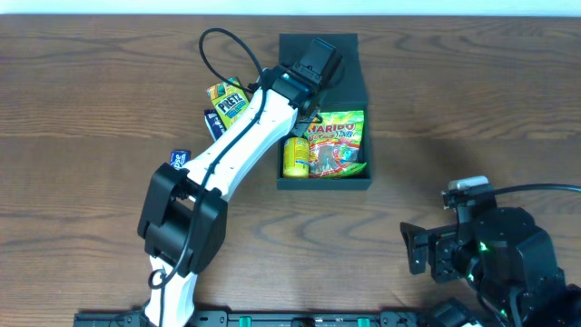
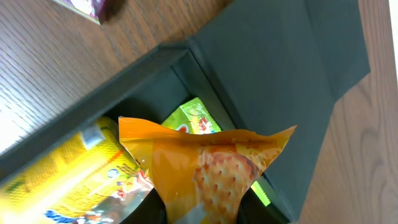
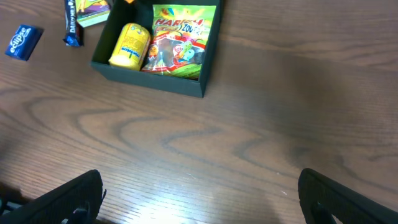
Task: Pack container
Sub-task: 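Carry the orange wafer packet over the black box, then release the wafer packet into the box and retract left gripper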
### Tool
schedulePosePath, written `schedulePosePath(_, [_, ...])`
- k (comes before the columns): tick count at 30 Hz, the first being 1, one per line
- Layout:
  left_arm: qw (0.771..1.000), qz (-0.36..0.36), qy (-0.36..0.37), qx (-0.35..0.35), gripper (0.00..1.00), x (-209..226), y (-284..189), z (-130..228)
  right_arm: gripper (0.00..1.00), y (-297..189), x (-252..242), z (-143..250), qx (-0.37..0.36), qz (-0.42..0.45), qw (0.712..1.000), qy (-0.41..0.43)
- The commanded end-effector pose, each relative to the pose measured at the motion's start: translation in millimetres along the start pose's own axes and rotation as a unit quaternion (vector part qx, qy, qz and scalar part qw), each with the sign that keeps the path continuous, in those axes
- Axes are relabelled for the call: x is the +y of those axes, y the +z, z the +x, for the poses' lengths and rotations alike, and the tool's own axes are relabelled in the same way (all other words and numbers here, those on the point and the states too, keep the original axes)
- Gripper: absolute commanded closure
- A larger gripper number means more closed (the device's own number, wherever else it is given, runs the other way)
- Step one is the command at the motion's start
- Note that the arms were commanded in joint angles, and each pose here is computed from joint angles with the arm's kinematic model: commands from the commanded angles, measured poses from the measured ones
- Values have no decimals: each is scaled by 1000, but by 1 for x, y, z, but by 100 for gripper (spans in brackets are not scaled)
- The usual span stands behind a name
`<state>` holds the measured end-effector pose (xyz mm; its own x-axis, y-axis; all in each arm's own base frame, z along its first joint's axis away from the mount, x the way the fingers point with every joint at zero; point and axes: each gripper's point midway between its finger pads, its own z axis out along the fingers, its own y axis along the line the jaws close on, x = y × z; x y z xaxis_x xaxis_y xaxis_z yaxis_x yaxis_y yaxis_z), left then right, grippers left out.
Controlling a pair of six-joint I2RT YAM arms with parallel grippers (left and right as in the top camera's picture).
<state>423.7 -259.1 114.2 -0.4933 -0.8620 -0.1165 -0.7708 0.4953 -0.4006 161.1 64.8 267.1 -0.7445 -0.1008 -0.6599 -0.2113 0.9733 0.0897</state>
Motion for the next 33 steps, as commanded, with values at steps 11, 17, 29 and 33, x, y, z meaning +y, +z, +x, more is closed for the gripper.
schedulePosePath(11, [998, -32, -52, -16, 81, 11, 30, -1, 1, -2, -3, -2, -5, 6, 1000, -1])
schedulePosePath(17, [998, -33, -52, -30, 71, 12, 31, -6, 1, -2, -3, -2, -5, 5, 1000, -1])
schedulePosePath(29, [998, -21, -43, -29, 13, 6, 30, -6, 1, -2, -3, -2, -5, 5, 1000, -1])
schedulePosePath(33, [999, 21, 18, -29, 6, -15, 20, -7, 1, -2, -3, -2, -5, 5, 1000, -1])
